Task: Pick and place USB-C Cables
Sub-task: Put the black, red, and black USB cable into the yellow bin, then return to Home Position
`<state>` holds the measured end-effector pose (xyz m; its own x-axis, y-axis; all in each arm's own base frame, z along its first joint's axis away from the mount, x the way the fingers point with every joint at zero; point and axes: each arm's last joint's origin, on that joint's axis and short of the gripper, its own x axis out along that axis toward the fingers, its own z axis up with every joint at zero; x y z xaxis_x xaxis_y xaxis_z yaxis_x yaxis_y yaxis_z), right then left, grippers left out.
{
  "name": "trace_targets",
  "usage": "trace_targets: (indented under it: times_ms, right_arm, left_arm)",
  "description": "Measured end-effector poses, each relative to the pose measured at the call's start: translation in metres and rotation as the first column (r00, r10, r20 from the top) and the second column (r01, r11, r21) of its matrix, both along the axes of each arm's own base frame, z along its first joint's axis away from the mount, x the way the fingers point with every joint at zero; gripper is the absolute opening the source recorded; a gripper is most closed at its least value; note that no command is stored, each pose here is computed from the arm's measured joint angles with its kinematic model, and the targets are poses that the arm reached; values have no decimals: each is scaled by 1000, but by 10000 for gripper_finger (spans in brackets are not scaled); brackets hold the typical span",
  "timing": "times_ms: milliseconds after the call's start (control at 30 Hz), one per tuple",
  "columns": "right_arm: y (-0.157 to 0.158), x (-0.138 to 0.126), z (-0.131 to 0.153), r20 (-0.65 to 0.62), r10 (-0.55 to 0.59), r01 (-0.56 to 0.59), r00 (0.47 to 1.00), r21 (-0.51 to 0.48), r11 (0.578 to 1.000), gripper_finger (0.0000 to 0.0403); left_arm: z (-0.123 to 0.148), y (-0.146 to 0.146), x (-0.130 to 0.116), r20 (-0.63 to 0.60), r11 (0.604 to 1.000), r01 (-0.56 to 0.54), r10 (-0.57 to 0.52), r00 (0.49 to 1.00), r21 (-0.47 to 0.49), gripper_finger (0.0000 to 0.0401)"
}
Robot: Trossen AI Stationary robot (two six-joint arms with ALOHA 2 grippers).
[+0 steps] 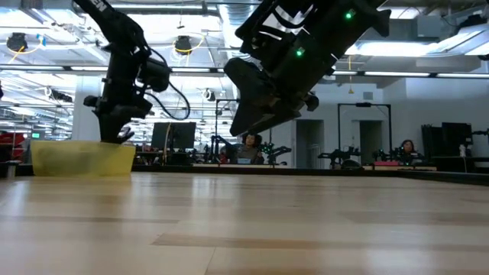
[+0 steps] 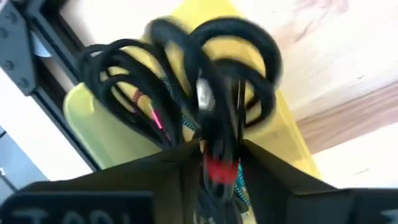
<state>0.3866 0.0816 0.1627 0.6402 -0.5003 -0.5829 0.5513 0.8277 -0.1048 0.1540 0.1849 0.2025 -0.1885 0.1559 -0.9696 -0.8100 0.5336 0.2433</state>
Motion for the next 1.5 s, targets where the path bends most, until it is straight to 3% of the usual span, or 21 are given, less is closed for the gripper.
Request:
trace_targets:
  times_ms: [233,367,533,633,800,900,1100,1200,1300,1400,1500]
  right_arm:
    - [2,-1,0,0,0,0,1000,4,1000,240]
    - [2,-1,0,3,0,0,1000,5,1000,240]
    - [3,2,2,35,-1,0,999,13,1000,240]
    - [6,5,4,41,71,-72,997,14,997,240]
    - [22,16,18,158,349,-357,924,23,934,240]
    - [27,16,30,171,464,-465,869,-39,884,240]
    - [17,-1,75,156,519,-505,840,-125,854,223]
    - [6,-11,98,154,553,-535,819,-147,832,203]
    - [-8,-21,116,175,569,-547,803,-159,822,177]
    - [-25,-35,120,223,575,-549,787,-172,818,148]
    - [-42,-53,113,307,568,-539,764,-180,823,117]
  left_arm:
    - [26,-9,-9,44,997,-2,-2,999,81,198]
    - [41,-20,-16,73,994,28,-36,997,110,235]
    - [69,-43,-16,280,962,82,-157,947,259,249]
    - [82,-67,-11,469,913,111,-303,830,394,247]
    - [78,-114,-6,688,819,113,-539,486,563,241]
    - [65,-136,-6,721,769,86,-627,295,634,235]
    - [58,-161,-19,637,637,-21,-768,63,770,208]
    - [67,-166,-29,560,559,-78,-829,-14,826,186]
    - [72,-169,-38,483,483,-98,-875,-29,870,163]
    - [67,-170,-41,465,466,-93,-885,-40,880,139]
    - [47,-171,-39,471,475,-73,-880,-62,877,112]
